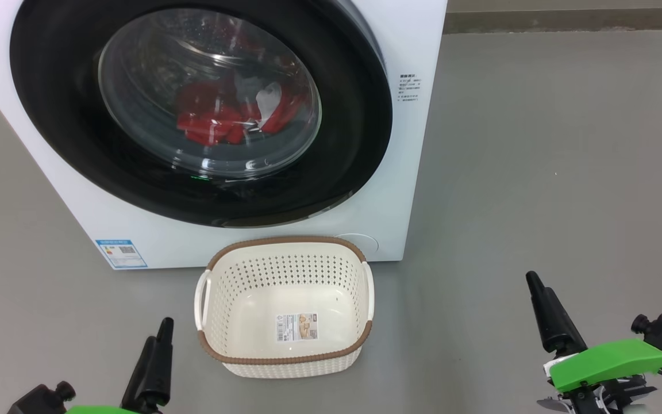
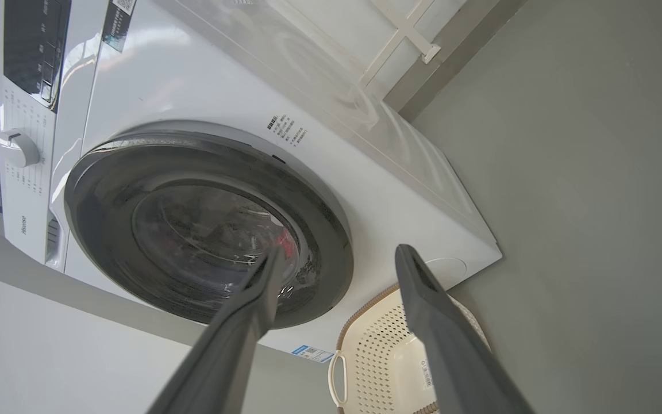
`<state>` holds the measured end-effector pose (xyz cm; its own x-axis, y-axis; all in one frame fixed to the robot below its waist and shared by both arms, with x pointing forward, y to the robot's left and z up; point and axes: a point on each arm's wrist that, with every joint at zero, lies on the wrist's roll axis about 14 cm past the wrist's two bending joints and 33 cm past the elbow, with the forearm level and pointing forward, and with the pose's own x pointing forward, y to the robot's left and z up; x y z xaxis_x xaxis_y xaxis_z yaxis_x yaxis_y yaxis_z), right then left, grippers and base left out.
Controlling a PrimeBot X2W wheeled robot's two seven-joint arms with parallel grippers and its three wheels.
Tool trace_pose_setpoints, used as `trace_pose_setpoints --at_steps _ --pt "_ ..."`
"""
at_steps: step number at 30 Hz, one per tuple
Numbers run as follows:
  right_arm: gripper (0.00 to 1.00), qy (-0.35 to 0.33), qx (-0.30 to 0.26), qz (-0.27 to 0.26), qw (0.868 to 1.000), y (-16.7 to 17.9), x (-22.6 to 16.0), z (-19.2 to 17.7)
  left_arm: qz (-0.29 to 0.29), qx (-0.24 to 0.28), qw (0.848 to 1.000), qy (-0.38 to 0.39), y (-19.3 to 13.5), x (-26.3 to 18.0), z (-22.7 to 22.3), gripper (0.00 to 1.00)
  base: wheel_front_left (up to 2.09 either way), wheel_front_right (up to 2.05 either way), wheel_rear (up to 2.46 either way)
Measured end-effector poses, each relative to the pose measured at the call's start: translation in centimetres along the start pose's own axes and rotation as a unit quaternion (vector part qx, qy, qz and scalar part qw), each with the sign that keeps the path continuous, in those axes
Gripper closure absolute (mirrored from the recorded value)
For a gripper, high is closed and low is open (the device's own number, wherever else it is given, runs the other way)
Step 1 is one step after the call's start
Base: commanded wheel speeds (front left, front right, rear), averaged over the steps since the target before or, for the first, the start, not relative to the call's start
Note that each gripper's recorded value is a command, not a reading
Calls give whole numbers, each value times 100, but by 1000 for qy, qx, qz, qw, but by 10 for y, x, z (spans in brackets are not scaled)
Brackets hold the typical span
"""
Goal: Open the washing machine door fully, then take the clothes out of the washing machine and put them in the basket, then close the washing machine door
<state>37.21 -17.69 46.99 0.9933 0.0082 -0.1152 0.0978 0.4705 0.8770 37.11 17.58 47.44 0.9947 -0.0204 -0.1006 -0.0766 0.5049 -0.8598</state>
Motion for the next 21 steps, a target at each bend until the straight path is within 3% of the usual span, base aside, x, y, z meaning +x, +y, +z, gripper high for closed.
trace_pose_setpoints --at_steps 21 --pt "0 -8 -134 32 990 19 5 -1 -17 134 991 -19 -9 2 6 0 0 0 0"
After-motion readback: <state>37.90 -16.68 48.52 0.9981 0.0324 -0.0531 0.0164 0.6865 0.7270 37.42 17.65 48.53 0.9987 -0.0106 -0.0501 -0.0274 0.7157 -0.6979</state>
